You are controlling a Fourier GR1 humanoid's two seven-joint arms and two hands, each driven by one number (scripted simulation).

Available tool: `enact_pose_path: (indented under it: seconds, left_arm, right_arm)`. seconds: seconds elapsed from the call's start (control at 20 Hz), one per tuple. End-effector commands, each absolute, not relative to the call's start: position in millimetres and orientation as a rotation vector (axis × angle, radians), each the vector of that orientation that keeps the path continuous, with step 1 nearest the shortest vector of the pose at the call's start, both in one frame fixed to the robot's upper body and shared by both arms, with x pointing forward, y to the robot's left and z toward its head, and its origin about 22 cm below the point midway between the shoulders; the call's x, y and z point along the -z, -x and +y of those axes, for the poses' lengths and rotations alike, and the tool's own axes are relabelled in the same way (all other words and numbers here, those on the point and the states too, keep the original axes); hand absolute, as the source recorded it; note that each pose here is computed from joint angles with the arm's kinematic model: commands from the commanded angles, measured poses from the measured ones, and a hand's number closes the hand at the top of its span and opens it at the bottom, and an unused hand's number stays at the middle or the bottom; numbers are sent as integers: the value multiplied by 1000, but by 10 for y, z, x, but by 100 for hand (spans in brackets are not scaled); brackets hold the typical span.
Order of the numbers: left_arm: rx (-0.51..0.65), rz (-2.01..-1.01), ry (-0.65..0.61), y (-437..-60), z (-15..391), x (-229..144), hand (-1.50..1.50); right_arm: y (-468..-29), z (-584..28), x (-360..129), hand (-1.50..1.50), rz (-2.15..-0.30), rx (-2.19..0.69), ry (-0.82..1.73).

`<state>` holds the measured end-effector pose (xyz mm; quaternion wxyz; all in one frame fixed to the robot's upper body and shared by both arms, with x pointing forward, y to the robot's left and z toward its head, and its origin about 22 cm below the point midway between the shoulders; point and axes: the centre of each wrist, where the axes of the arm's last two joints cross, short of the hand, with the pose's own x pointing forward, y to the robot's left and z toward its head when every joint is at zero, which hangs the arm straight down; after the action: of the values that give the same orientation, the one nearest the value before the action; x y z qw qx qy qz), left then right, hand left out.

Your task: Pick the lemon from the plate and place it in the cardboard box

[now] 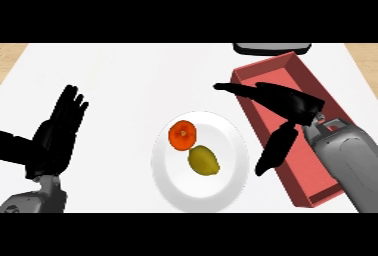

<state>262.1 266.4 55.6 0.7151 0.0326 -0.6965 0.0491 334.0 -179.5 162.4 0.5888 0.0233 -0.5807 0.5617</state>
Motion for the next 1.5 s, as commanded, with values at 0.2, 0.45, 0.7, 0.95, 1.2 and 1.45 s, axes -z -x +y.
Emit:
enact_pose_path:
  seconds: [0.2,0.45,0.7,0.95,1.2,1.45]
  left_arm:
    - [-97,-1537,-70,-2684,2744,-773,0]
    - [-116,-1559,-86,-2454,2644,-460,0]
    - [-92,-1535,-66,-2634,2549,-662,0]
    - [-100,-1536,-71,-2457,2627,-574,0]
    - [-118,-1545,-75,-2606,2427,-474,0]
    - [-107,-1541,-76,-2580,2427,-617,0]
  right_arm:
    - [-3275,-1438,-1473,-150,-1260,-1302,-34]
    - [-3152,-1393,-1316,-150,-1254,-1309,-32]
    - [-3162,-1519,-1179,-150,-1276,-1291,4]
    - [-3078,-1392,-1036,-150,-1259,-1299,6]
    - [-2919,-1098,-868,-150,-1261,-1307,-11]
    - [-3158,-1121,-1006,-150,-1248,-1320,17]
